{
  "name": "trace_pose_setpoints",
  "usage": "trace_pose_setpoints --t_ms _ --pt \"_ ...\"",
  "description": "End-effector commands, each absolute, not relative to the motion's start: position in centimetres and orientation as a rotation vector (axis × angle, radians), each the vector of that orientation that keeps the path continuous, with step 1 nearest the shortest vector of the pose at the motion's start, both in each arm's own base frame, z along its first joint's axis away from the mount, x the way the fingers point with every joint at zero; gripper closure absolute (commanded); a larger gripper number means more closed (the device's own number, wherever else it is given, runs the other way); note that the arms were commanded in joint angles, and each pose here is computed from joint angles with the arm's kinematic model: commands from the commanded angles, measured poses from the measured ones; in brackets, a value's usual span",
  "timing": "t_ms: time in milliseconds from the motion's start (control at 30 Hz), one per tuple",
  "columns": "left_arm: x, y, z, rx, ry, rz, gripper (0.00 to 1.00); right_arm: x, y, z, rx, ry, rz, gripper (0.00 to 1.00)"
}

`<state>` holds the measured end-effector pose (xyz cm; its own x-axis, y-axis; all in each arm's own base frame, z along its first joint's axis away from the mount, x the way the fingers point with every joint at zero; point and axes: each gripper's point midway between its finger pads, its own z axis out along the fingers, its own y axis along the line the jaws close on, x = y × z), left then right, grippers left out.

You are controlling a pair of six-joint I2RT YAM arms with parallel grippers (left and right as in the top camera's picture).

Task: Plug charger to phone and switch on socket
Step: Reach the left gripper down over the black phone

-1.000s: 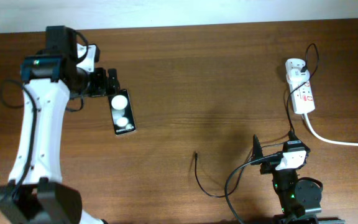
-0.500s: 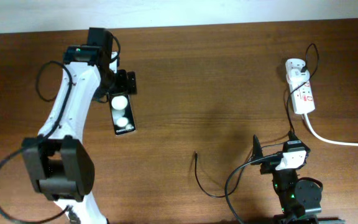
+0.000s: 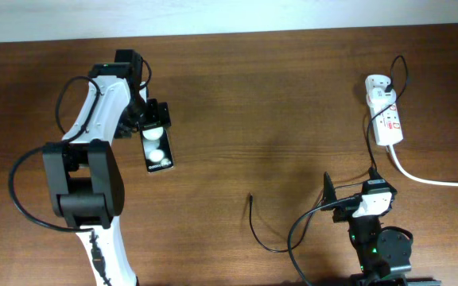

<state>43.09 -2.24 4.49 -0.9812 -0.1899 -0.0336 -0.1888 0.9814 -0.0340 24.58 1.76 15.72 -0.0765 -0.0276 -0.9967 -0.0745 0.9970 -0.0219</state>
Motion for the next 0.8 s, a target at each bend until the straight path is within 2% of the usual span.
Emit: trace_pose_setpoints --t_ms 0,400,767 --pt "43.5 -2.3 4.3 -0.32 3.084 -0.044 0.01 24.5 2.1 15.5 -0.088 1.65 0.054 0.01" --pt "43.8 -2.9 3.7 -0.341 3.076 -0.042 0.01 24.5 2.1 15.5 -0.088 1.65 0.054 0.01" --pt "42.1 -2.9 1.6 -0.383 3.12 -0.035 0.01 24.5 2.1 15.5 -0.088 1.65 0.054 0.01"
